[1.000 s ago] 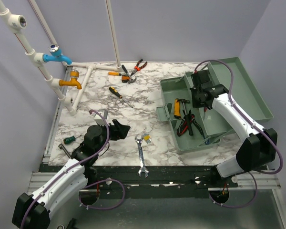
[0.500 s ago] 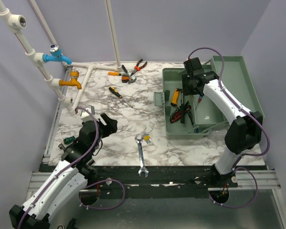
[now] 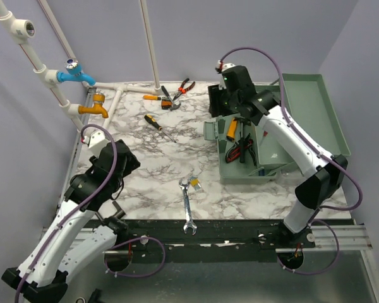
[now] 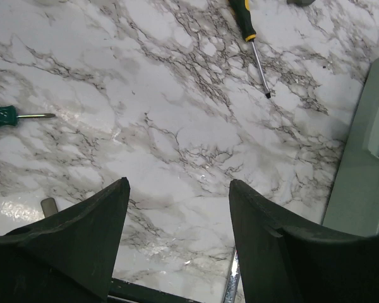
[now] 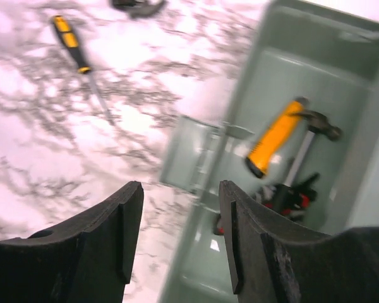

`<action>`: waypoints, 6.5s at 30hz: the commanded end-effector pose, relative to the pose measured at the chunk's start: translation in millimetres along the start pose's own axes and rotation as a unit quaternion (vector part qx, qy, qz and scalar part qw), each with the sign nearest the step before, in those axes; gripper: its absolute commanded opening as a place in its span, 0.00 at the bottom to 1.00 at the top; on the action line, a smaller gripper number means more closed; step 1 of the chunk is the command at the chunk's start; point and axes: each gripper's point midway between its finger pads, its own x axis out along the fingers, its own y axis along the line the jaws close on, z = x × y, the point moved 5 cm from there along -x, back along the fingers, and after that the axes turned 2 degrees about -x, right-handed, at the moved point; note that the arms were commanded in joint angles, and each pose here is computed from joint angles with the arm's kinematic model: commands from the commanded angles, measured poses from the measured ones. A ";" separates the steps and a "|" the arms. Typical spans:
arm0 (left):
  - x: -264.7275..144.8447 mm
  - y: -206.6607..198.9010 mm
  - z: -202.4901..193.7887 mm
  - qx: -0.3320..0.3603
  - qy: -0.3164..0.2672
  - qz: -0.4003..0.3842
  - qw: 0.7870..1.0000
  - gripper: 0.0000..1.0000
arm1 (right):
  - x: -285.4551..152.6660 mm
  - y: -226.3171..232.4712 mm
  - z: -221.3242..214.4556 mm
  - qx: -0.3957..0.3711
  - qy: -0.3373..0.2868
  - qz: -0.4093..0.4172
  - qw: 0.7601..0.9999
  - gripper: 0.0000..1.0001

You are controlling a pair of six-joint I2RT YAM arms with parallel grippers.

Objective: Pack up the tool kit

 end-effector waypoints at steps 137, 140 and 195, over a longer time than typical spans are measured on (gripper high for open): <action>106.0 -243.2 -158.6 0.221 0.216 -0.091 0.947 0.67 | -168.1 -211.5 15.7 0.123 -0.278 -0.275 0.912 0.90; 114.2 -239.0 -169.9 0.221 0.227 -0.071 0.946 0.60 | -166.4 -212.5 12.7 0.124 -0.280 -0.278 0.910 0.90; 147.5 -100.7 -85.1 0.163 0.155 -0.044 0.973 0.08 | -14.6 -282.7 -149.1 0.399 -0.090 -0.111 0.906 0.89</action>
